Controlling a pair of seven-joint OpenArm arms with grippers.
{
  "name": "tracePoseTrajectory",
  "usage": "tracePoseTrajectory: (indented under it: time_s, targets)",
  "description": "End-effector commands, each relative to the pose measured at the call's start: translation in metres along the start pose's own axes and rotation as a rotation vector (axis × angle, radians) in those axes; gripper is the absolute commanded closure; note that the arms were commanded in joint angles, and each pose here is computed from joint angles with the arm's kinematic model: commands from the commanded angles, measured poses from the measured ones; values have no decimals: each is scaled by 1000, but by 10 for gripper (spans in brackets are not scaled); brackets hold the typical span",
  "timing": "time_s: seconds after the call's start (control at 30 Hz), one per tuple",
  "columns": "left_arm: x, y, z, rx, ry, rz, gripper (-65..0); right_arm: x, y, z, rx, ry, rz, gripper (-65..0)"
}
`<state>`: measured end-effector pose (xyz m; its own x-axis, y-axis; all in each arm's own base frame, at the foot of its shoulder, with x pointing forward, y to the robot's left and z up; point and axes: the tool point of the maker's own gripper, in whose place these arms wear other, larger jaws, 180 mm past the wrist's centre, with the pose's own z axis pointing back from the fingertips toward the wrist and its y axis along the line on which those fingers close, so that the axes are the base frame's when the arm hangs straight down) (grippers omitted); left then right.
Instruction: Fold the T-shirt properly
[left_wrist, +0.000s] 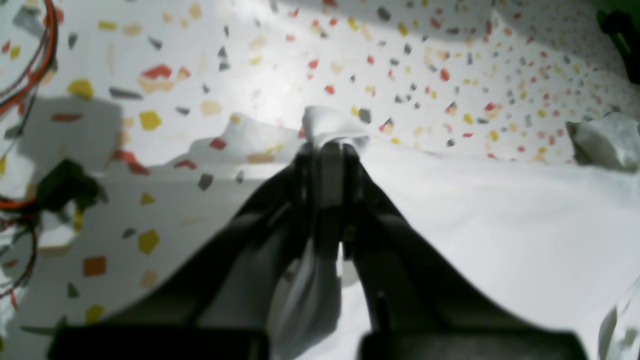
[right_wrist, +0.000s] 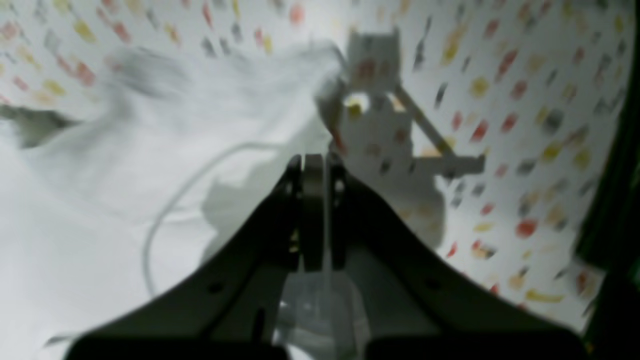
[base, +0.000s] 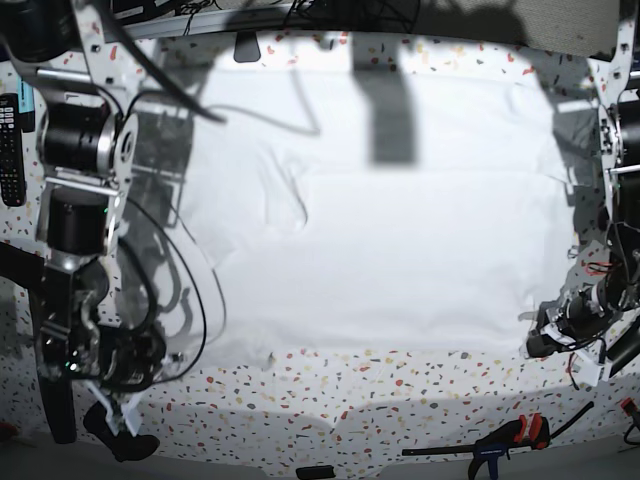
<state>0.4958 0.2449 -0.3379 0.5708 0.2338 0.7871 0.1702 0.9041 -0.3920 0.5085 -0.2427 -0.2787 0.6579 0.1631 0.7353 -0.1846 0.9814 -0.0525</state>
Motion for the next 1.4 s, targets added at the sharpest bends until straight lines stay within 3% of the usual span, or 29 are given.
tracePoseTrajectory:
  time_s: [0.0,0.13,0.23,0.4,0.63,0.87,1.03,1.37]
  targets:
    - [40,-3,7,-11,-89,-28,0,34,-7,13,-4,-80,8,0]
    - [44,-5,10,-14,-71,-56,0,38,-6,15,8,-82,19,0]
    - [50,-10,15,-41,-68,-31,0,38,13,15,105,-104,103,0]
    - [61,-18,31,-133,-65,32,0,41,15,19,104,-124,113,0]
    - [50,-2,46,-116,-25,49,0,19,31,38,76,-166,204,0]
    - [15,-11,52,-89,4,-136,0,-8,49,61,44,-187,266,0]
    - [-9,-35,65,-106,52,-306,0,-38,60,76,27,-131,313,0]
    - [-19,-27,124,-42,-38,-329,0,-93,43,109,-56,-96,281,0]
